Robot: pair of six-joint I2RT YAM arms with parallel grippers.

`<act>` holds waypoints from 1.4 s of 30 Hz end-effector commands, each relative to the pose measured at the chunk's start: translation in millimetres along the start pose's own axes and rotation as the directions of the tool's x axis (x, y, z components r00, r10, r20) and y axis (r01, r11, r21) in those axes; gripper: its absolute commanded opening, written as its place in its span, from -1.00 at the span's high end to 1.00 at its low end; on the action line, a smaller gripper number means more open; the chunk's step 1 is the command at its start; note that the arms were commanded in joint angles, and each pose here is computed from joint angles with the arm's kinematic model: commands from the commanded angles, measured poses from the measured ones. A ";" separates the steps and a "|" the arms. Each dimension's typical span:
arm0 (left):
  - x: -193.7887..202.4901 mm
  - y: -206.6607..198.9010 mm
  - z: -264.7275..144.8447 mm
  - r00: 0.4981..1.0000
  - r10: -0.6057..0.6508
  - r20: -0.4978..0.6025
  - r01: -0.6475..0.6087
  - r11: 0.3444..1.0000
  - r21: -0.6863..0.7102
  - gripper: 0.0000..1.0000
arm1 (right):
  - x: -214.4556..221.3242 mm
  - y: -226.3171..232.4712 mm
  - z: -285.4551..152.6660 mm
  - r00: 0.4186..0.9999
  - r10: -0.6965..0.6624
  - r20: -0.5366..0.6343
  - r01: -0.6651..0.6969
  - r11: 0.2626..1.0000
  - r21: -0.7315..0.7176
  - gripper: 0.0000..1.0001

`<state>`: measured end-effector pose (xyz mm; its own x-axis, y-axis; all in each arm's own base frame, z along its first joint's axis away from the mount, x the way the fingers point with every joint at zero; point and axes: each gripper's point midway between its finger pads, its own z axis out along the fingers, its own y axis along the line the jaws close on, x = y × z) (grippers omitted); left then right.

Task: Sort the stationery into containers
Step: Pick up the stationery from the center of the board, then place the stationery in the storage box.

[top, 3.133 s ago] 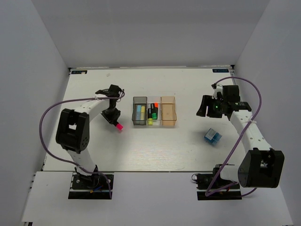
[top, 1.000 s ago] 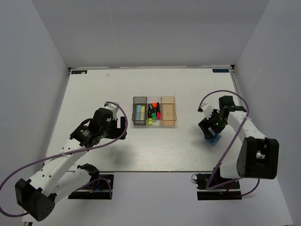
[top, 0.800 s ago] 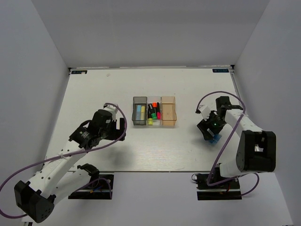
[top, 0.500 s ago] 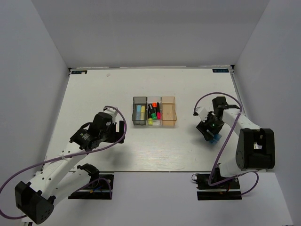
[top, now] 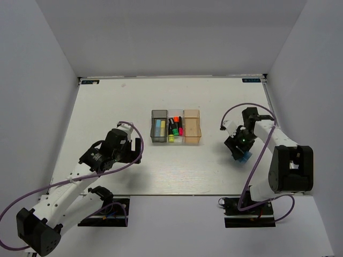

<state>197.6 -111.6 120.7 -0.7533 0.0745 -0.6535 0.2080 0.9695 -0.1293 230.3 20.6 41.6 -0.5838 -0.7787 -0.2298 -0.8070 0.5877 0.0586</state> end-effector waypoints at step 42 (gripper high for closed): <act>5.4 21.3 11.9 0.992 -0.128 -0.005 0.128 0.991 -0.036 -0.97 | -302.4 -5.1 -12.2 0.610 0.738 0.288 -0.723 0.667 -0.179 1.00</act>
<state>204.3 -90.6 104.0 -0.7828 -0.0381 -0.6211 0.0821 0.9831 -0.1638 407.0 247.9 117.9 -0.9377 0.0269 -0.3464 -0.1158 0.9158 0.3846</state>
